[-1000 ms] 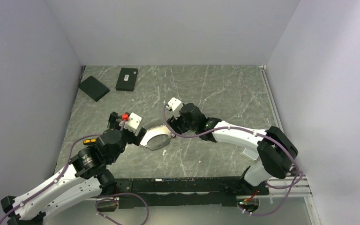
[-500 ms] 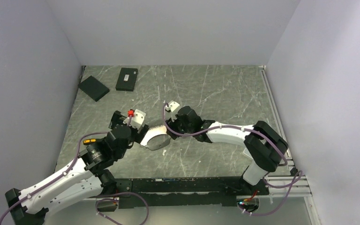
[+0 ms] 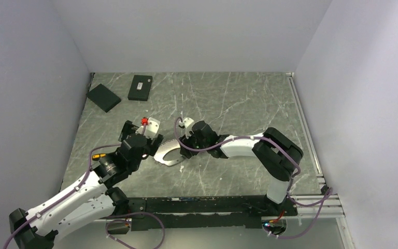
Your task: Put the keys on the keyring
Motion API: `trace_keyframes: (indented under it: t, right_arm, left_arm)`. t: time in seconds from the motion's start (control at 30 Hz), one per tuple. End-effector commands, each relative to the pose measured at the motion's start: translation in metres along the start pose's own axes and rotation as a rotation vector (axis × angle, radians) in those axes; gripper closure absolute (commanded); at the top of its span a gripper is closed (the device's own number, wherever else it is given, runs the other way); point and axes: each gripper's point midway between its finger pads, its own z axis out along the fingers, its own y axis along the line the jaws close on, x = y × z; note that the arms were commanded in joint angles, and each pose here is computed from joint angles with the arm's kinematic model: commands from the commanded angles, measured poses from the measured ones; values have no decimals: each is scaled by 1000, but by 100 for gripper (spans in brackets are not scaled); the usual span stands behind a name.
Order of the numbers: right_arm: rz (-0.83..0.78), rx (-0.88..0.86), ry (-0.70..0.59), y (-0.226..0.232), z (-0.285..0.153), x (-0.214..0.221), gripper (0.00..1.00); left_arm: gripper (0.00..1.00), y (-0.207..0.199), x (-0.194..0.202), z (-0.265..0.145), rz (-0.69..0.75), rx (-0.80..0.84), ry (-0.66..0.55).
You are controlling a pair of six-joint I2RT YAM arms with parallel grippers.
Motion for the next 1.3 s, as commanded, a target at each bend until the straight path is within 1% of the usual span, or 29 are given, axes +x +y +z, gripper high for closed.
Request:
trace_keyframes:
  t: [0.0, 0.13, 0.27, 0.33, 0.5, 0.6, 0.67, 0.77, 0.8, 0.87, 1.03, 1.2, 1.27]
  right_arm:
    - [-22, 39, -34, -13, 7, -14, 44]
    - [-61, 126, -19, -39, 6, -16, 44]
    - [-154, 213, -31, -58, 2, -29, 41]
    - [-194, 274, -48, -69, -1, -42, 39]
    - [-245, 362, -117, -88, -10, -78, 34]
    - [-279, 376, -150, -88, -18, -99, 32]
    - [-282, 379, -182, -85, -27, -111, 29]
    - [-264, 346, -234, -74, -40, -124, 23]
    - [-246, 326, -264, -68, -45, -129, 17]
    - [-193, 309, -344, -60, -59, -142, 2]
    - [-45, 299, -533, -48, -101, -172, 0]
    - [39, 300, -642, -43, -136, -179, 0]
    - [100, 302, -684, -43, -146, -180, 0]
  left_arm:
    - [1, 5, -21, 0, -74, -11, -46]
    - [1, 6, -20, 1, -75, -17, -34]
    - [1, 7, -20, 2, -82, -14, -32]
    - [1, 8, -21, 1, -91, -17, -35]
    - [1, 11, -22, 1, -113, -16, -42]
    - [1, 12, -22, 0, -119, -17, -43]
    - [0, 14, -23, 0, -125, -26, -44]
    - [1, 18, -24, -2, -139, -43, -48]
    - [1, 19, -24, -3, -145, -49, -51]
    - [0, 22, -25, -4, -156, -61, -54]
    - [1, 30, -27, -6, -164, -95, -59]
    - [1, 35, -29, -11, -179, -105, -76]
    - [0, 37, -30, -12, -183, -107, -82]
